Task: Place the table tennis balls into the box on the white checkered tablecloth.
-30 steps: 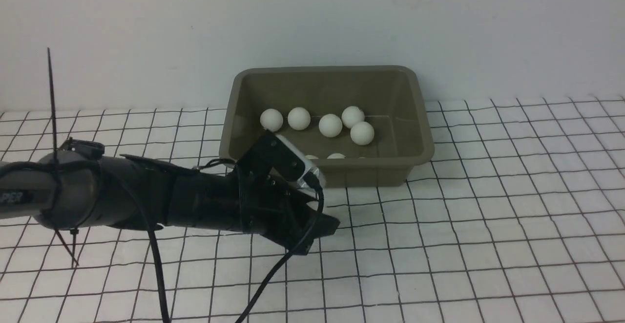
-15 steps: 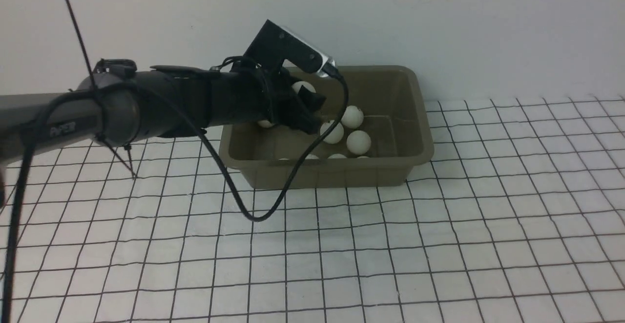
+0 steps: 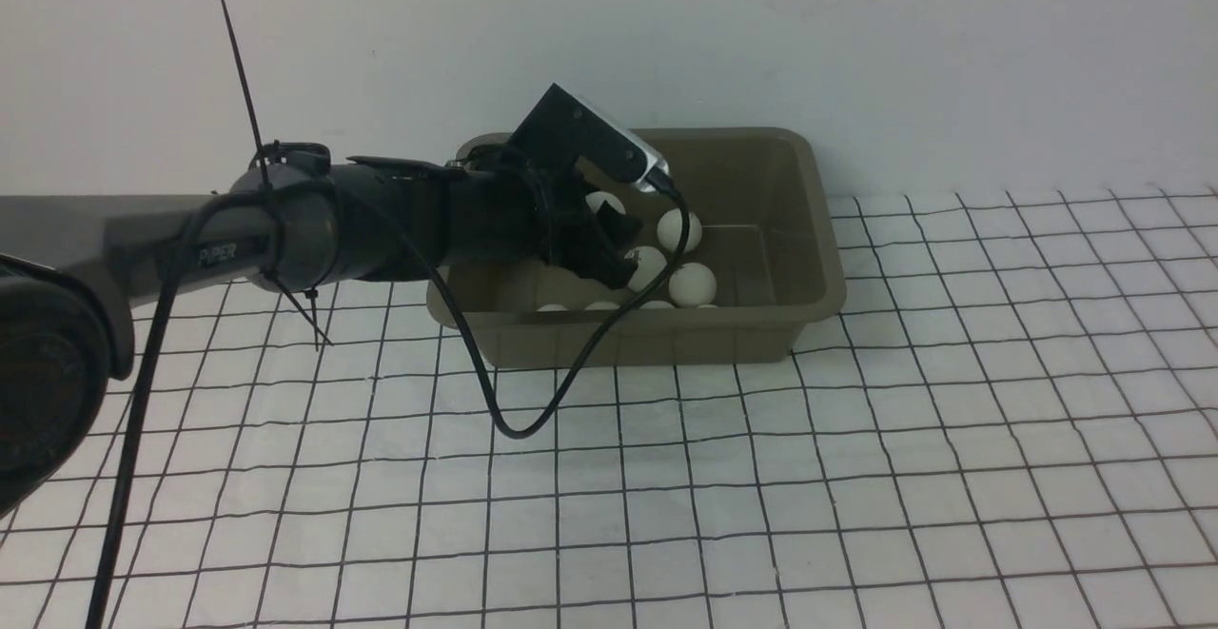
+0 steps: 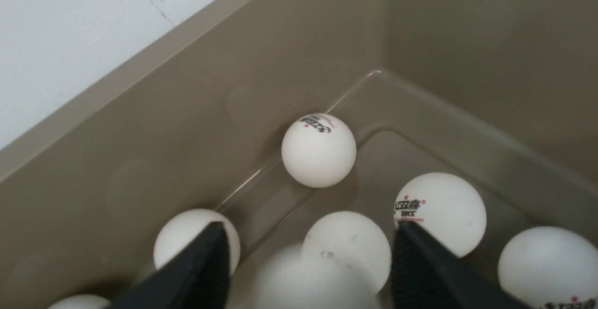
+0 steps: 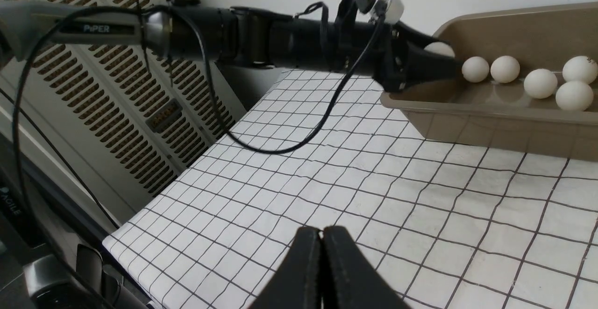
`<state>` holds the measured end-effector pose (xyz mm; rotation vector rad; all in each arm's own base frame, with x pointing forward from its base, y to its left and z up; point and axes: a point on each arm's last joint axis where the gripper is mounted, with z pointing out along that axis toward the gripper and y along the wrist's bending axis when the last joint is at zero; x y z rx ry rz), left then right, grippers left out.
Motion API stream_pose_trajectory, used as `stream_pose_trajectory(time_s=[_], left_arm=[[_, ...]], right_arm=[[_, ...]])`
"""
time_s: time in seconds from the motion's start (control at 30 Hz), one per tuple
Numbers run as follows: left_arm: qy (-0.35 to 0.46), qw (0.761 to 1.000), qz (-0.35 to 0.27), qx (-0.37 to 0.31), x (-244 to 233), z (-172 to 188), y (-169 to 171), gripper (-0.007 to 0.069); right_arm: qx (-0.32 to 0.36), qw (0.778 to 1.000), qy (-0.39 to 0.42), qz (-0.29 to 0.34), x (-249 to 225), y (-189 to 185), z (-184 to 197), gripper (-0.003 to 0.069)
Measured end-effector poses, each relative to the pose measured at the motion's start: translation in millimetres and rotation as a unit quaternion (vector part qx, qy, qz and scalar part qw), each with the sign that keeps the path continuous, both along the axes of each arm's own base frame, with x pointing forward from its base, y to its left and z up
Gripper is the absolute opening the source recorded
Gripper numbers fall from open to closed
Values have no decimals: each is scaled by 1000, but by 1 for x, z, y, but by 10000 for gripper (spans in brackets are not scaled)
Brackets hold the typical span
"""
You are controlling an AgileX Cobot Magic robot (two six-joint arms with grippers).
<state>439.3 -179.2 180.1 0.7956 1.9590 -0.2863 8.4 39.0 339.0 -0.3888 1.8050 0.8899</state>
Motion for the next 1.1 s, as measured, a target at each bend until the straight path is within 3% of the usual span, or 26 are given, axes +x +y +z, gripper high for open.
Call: stream_pose_trajectory(time_s=[0.17, 0.43, 0.53, 0.6, 0.7, 0.8, 0.97, 1.1], left_arm=[[7, 1000, 17, -5, 1, 0, 2, 483], [-1, 999, 32, -14, -1, 14, 4, 477], [-52, 997, 39, -48, -13, 73, 9, 344], [-97, 992, 42, -73, -32, 122, 16, 181], [-150, 984, 61, -79, -73, 173, 35, 28], [-170, 980, 93, -56, -114, 186, 57, -2], [-197, 973, 115, -18, -213, 177, 100, -4], [-256, 955, 139, -54, -288, 179, 130, -4]], right_arm=[[0, 1000, 0, 0, 0, 0, 0, -18], [-8, 1000, -4, -4, 1, -1, -1, -18], [-21, 1000, -11, -13, 2, -2, -1, -18], [-36, 999, -18, -22, 3, -4, -2, -18], [-68, 996, -35, -41, 6, -8, -4, -18], [-101, 992, -53, -61, 10, -12, -5, -18], [-165, 977, -89, -102, 15, -21, -6, -18], [-217, 957, -130, -144, 21, -30, -4, -18]])
